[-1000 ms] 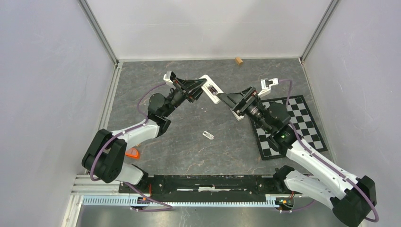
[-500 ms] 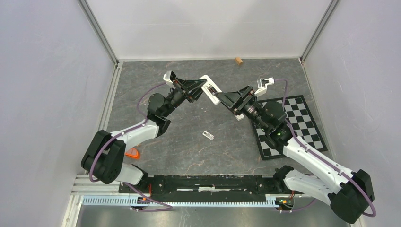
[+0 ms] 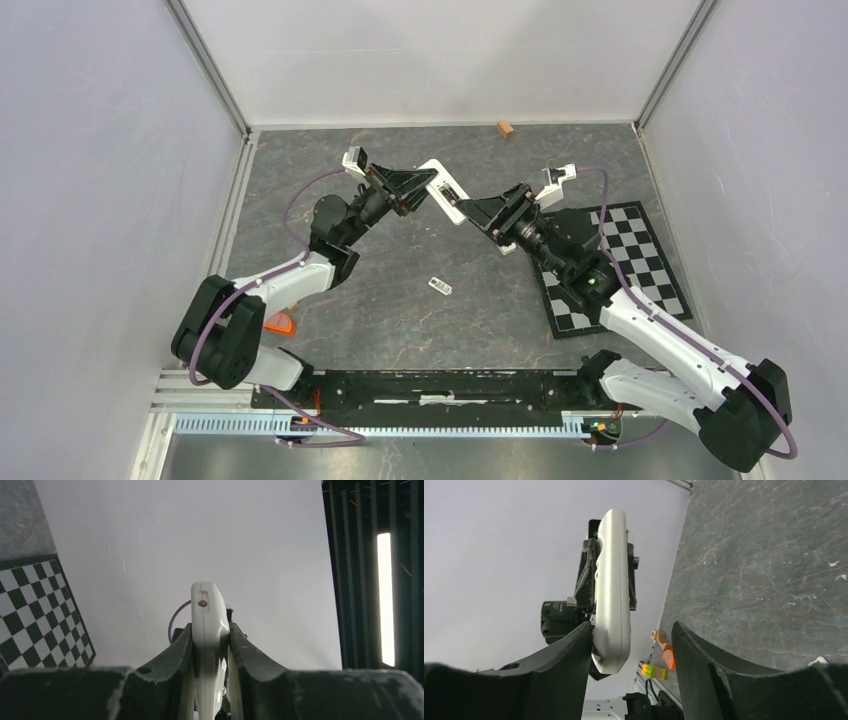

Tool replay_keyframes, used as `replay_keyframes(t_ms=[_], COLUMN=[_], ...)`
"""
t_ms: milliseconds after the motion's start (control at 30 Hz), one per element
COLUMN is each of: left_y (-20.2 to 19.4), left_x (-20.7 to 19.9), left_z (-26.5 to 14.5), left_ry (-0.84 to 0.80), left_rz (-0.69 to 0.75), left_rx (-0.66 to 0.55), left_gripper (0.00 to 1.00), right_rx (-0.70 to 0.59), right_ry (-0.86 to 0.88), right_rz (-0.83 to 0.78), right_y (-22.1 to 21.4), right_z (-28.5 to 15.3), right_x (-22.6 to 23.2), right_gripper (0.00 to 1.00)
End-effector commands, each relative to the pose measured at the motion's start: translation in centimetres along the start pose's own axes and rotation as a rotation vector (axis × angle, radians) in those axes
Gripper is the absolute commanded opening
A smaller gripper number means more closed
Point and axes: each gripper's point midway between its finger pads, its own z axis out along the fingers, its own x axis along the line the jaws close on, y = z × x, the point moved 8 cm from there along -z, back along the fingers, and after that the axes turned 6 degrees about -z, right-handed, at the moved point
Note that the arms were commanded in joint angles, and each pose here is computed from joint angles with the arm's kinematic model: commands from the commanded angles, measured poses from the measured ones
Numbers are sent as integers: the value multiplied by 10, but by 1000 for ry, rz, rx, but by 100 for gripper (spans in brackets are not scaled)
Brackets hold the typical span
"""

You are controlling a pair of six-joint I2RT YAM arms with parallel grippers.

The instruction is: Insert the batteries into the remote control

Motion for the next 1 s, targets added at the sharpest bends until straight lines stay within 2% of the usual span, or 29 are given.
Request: replay_keyframes(t_ms=[0, 300, 467, 667, 767, 900, 967], left_y=[-28, -38, -39, -30, -25, -27, -28], left_x=[-65, -66, -53, -25, -14, -8, -6], left_z=[-3, -9, -12, -15, -19, -25, -29], left_ry=[-237, -262, -207, -52, -8, -8, -12], left_rz=[169, 338, 457, 551, 571, 602, 615], left_rx=[155, 253, 297, 283, 282, 343, 371], left_gripper=[2, 2, 2, 2, 2, 2, 2], right_rx=[68, 122, 195, 269, 257, 245, 240], right_ry=[-270, -499, -590, -489, -349, -77, -11], right_rz=[-94, -244, -367, -507, -550, -626, -646], right_y=[-13, -19, -22, -18, -14, -15, -15], right_z=[4, 3, 2, 2, -2, -9, -10], right_x=[-44, -83, -101, -88, -73, -48, -42], right_gripper=[63, 60, 61, 64, 67, 76, 78])
